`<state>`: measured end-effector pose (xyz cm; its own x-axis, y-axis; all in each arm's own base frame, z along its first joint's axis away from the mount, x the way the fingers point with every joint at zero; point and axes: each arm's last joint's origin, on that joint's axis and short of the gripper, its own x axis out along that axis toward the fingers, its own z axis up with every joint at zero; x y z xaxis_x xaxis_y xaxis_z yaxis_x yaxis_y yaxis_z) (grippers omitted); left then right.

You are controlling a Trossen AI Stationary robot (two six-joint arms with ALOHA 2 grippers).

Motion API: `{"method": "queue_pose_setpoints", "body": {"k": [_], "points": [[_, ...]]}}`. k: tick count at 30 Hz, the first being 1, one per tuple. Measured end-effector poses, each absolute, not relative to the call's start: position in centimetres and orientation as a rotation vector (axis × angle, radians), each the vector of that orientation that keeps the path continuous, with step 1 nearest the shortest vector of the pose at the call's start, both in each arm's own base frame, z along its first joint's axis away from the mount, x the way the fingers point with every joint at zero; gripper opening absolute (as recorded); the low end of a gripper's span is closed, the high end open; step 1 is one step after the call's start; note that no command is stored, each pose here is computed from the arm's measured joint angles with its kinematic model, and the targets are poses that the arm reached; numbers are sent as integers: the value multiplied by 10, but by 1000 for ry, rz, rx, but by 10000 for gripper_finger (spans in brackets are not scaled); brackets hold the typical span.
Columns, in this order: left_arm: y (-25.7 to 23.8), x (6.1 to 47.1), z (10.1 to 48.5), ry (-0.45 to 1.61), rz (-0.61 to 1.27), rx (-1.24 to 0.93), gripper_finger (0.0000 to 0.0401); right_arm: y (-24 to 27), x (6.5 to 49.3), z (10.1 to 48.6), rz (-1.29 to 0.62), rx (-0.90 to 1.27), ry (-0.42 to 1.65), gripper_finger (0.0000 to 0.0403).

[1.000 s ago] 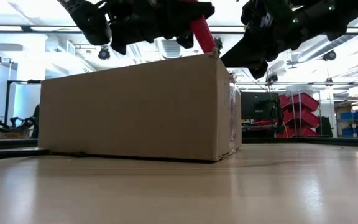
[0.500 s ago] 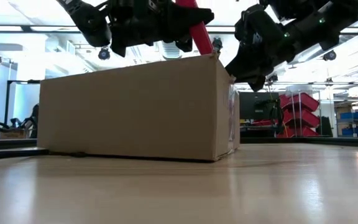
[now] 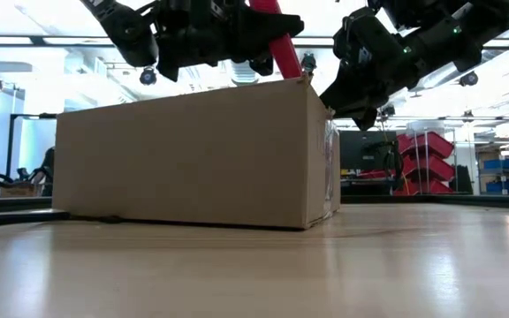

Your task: Unpack boxes

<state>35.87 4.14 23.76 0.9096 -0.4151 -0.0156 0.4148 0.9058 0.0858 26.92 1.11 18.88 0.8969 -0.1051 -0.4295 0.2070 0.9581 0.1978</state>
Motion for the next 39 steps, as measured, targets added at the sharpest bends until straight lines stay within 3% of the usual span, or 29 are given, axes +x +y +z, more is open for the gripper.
{"method": "queue_pose_setpoints", "body": {"k": [20,28,39], "points": [[54,370,213,-41,-433,29,33,11,269,188,-159,254,437,0],[54,367,221,-63,-445,42,33,11,269,188,-159,253,440,0],[60,364,215,52,-439,13,33,11,268,187,-160,251,445,0]]}}
